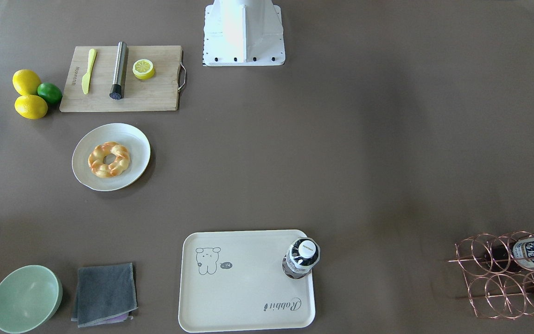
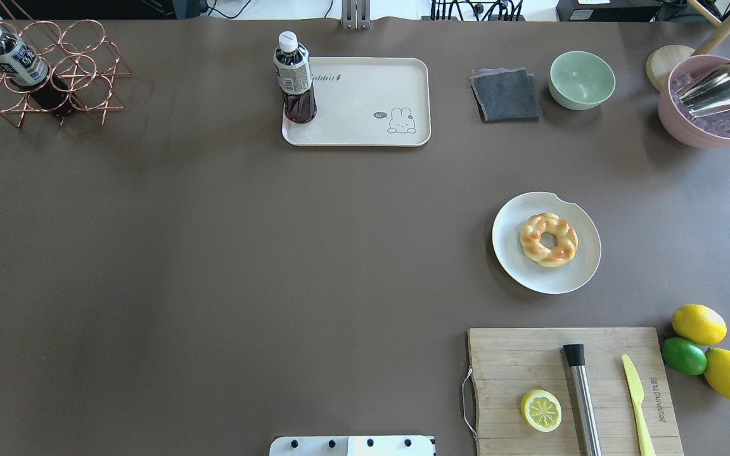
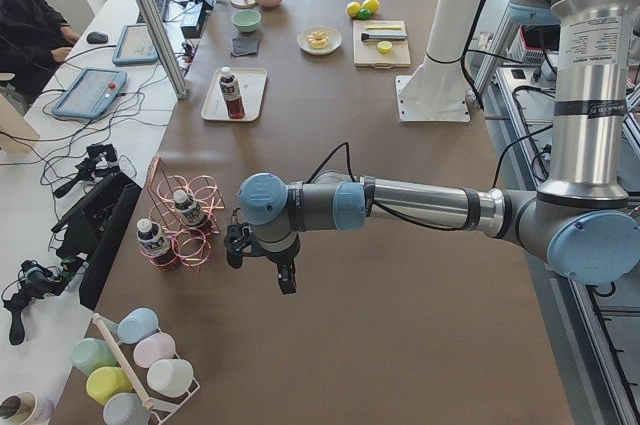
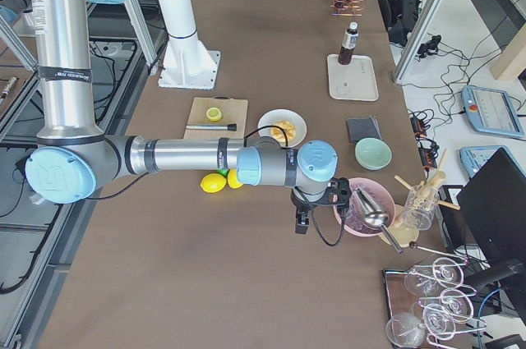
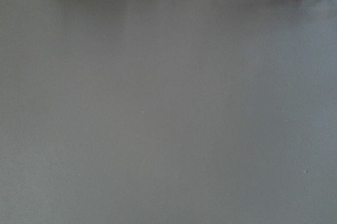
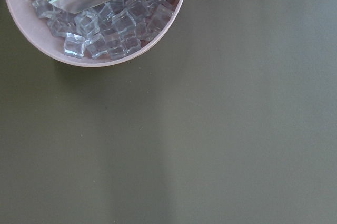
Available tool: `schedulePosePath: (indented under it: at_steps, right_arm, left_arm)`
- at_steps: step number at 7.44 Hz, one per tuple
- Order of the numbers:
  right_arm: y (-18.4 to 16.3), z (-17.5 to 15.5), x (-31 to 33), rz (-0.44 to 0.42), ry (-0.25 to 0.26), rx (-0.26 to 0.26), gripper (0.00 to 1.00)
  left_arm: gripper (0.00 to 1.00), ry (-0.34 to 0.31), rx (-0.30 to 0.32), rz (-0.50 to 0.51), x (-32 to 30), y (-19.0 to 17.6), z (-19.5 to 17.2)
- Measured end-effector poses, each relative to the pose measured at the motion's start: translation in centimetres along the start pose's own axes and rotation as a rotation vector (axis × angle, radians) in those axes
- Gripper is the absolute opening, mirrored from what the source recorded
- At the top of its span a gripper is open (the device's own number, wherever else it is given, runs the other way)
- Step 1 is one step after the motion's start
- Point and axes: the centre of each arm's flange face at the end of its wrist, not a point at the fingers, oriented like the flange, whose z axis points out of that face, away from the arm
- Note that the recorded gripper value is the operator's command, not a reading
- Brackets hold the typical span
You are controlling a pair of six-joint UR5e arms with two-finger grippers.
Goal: Place donut on tray
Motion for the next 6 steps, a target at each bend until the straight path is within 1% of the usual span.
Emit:
schedulePosePath:
  at_steps: [6]
  right_arm:
    - [0.01,-0.27,-0.32,-0.016,-0.002,0.006,1.00]
  left_arm:
    - [0.98,0.000,0.001,0.001,0.04,-0.01,-0.04]
